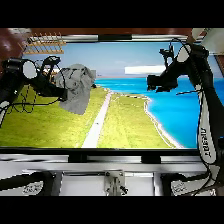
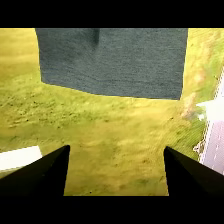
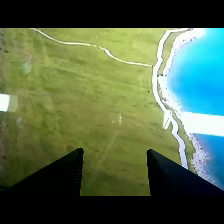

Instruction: Fold the shirts.

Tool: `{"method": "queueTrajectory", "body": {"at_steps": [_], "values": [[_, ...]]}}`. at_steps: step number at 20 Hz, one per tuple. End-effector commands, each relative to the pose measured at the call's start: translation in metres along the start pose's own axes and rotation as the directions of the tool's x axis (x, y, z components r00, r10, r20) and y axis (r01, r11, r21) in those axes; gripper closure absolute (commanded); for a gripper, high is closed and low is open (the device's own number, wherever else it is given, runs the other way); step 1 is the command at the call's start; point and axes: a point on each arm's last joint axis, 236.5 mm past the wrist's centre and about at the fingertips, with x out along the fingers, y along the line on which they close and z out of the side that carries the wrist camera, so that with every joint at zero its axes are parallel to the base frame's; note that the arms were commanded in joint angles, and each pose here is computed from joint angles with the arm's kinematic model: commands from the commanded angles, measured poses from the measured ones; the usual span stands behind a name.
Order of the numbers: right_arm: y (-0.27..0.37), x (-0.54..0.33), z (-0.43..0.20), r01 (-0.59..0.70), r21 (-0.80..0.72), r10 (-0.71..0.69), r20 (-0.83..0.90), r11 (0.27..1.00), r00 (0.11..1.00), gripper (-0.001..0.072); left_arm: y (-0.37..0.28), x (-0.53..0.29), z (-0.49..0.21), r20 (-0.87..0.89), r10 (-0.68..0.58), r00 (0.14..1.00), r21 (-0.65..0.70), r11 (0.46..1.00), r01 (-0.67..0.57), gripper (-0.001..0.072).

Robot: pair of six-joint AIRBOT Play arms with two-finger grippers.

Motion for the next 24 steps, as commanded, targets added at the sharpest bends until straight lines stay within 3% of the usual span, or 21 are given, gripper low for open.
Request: {"method": "queueTrajectory", "body": {"at_steps": [1, 17, 20, 24], "values": [[0.0, 0.0, 0.0, 0.0, -0.001, 0.0, -0.001, 1.0, 1.0, 0.0202, 0.001, 0.0, 0.0, -0.001, 0.001, 1.0, -0.001, 1.0, -0.001, 0.0058], [0.0, 0.0, 0.0, 0.0, 0.0, 0.0, -0.001, 1.0, 1.0, 0.0201, 0.001, 0.0, 0.0, -0.001, 0.001, 1.0, -0.001, 1.0, -0.001, 0.0058], [0.002, 0.0, 0.002, -0.009, 0.003, 0.009, 0.009, 1.0, 1.0, 0.0202, -0.002, 0.001, 0.02, 0.08, -0.006, 0.997, -0.016, 1.0, 0.008, 0.0058], [0.001, 0.0, 0.006, -0.002, -0.004, 0.002, 0.025, 1.0, 1.0, 0.0202, -0.029, -0.005, 0.055, 0.226, -0.122, 0.967, -0.055, 0.989, 0.138, 0.0059]]}}
